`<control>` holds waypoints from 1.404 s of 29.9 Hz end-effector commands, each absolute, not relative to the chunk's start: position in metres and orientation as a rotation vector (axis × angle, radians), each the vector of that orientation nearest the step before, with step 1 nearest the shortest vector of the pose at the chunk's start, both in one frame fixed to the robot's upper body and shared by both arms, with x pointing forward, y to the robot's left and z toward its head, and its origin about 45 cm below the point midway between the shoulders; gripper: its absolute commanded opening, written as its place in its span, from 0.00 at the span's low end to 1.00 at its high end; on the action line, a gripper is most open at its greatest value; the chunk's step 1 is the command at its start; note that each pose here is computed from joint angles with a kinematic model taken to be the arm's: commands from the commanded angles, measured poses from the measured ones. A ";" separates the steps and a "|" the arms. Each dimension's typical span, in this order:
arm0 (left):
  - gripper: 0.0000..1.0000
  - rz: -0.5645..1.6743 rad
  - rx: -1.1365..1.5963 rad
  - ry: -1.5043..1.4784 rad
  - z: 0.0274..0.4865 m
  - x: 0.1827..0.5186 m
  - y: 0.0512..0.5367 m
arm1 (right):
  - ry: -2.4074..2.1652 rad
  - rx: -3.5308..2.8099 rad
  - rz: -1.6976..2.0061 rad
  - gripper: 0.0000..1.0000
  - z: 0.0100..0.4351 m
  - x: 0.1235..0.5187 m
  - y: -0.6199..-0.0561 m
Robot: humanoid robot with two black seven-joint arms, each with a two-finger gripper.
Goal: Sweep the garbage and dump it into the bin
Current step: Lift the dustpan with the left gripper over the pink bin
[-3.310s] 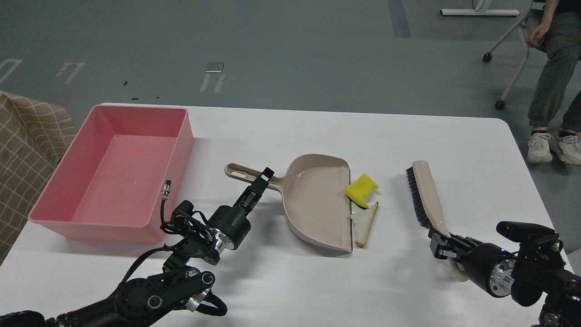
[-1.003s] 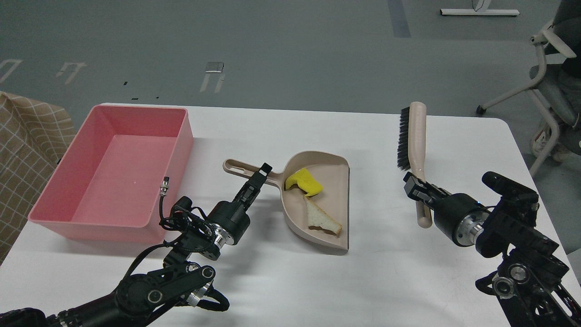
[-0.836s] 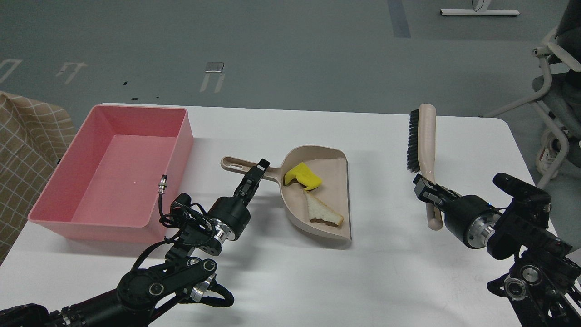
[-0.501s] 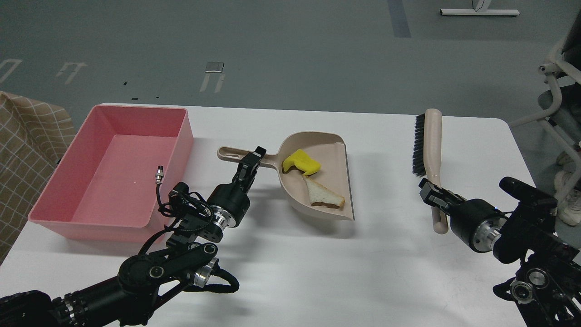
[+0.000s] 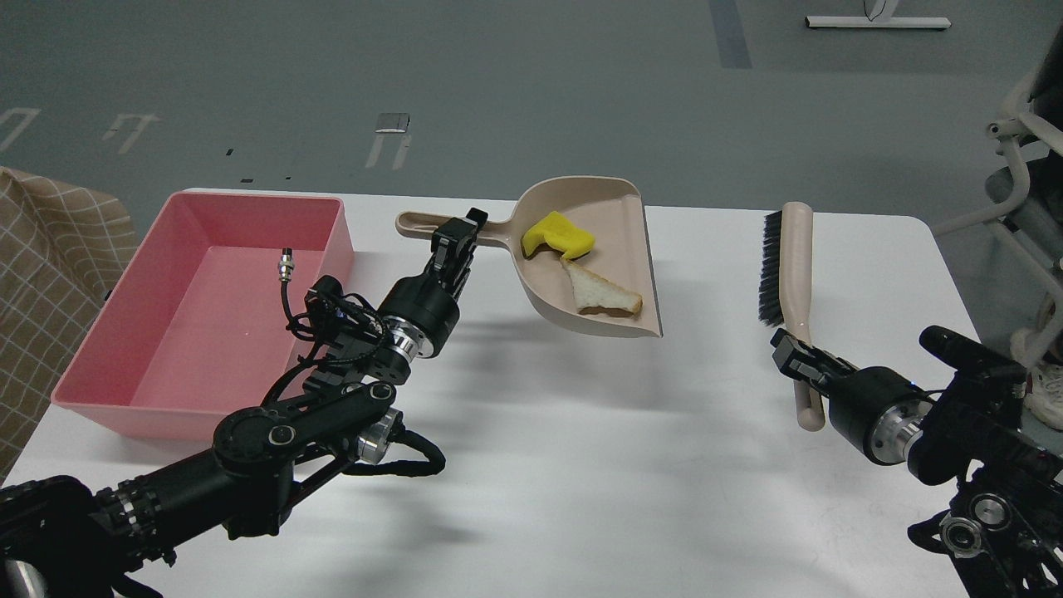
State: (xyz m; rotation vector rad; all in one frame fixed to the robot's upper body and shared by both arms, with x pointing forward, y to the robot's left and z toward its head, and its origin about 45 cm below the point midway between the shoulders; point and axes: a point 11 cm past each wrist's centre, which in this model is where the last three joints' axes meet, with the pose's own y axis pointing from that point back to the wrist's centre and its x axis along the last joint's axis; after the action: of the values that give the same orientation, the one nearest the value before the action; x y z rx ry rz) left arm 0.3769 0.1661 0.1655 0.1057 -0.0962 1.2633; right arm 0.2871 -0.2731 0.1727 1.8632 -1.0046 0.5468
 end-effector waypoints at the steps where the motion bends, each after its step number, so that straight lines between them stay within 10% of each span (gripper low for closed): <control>1: 0.01 1.261 0.086 -0.109 0.176 0.385 0.171 | -1.004 1.864 0.545 0.00 0.172 0.286 -0.273; 42: 0.02 1.230 0.125 -0.168 0.225 0.388 0.350 | -0.991 1.864 0.533 0.00 0.169 0.284 -0.276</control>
State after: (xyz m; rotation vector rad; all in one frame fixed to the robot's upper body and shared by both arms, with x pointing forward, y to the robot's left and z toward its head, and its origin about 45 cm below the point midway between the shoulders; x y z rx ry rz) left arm 0.3893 0.3377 0.2198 0.1223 -0.1653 1.2322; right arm 0.2837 -0.2765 0.1700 1.8605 -0.9918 0.5384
